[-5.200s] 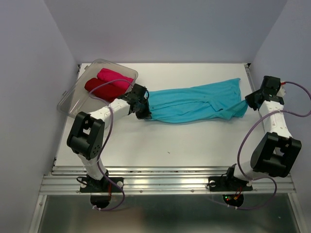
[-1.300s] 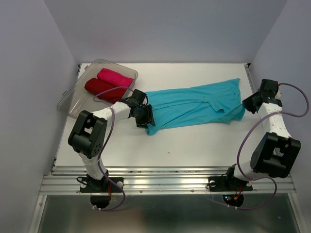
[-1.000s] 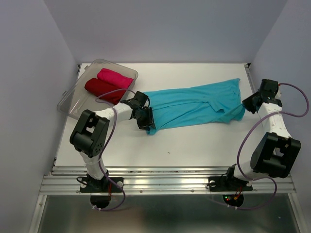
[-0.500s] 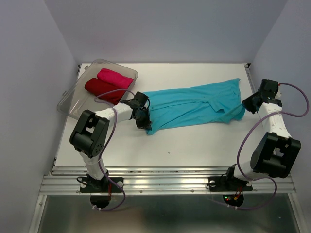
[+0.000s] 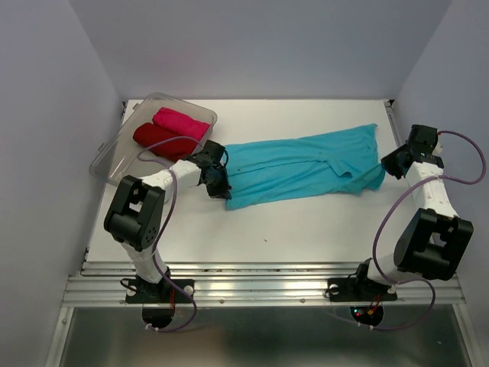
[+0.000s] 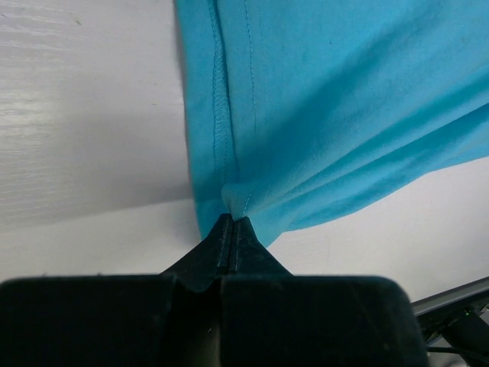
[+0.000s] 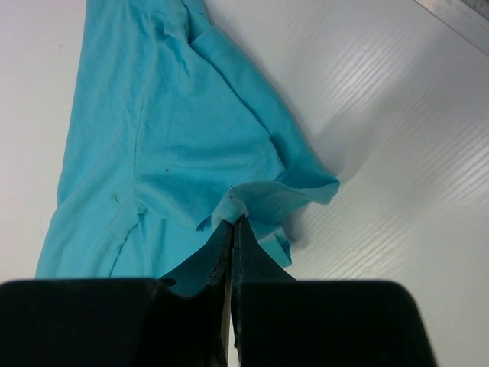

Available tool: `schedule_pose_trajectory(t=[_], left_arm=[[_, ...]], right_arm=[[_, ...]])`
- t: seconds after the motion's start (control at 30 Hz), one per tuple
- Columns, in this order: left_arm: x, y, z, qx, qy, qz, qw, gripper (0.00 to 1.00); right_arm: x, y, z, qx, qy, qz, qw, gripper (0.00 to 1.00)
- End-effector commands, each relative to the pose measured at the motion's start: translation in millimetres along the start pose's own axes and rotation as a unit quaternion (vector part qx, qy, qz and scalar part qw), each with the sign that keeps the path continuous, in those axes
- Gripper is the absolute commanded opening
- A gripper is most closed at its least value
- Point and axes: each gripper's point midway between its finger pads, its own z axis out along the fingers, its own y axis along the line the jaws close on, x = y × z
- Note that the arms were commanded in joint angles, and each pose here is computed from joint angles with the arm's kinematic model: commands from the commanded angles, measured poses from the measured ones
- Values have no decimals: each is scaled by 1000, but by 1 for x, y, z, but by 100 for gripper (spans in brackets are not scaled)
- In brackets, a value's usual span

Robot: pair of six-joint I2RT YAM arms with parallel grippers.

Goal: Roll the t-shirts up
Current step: Fold the T-shirt at the center of the board.

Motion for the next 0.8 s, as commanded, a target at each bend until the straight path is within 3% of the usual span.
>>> schedule_pose_trajectory(t=[0.0, 0.53, 0.6, 0.63, 0.7, 0.77], left_arm=[[-15, -7, -7, 7, -20, 14, 1000, 0], [-47, 9, 6, -59, -41, 69, 995, 3], [-45, 8, 5, -59, -36, 70, 995, 10], [-44, 8, 1, -56, -38, 67, 995, 32], [-44, 7, -4, -56, -40, 65, 996, 41], [-44, 6, -13, -55, -47, 60, 996, 60]], right_arm=[[-16, 5, -6, -6, -23, -3, 1000, 1], [-15, 2, -4, 0, -23, -5, 1000, 1], [-15, 2, -4, 0, -22, -5, 1000, 1], [-16, 3, -4, -1, -23, -5, 1000, 1], [-15, 3, -4, -1, -22, -5, 1000, 1], [-15, 3, -4, -2, -22, -5, 1000, 1]])
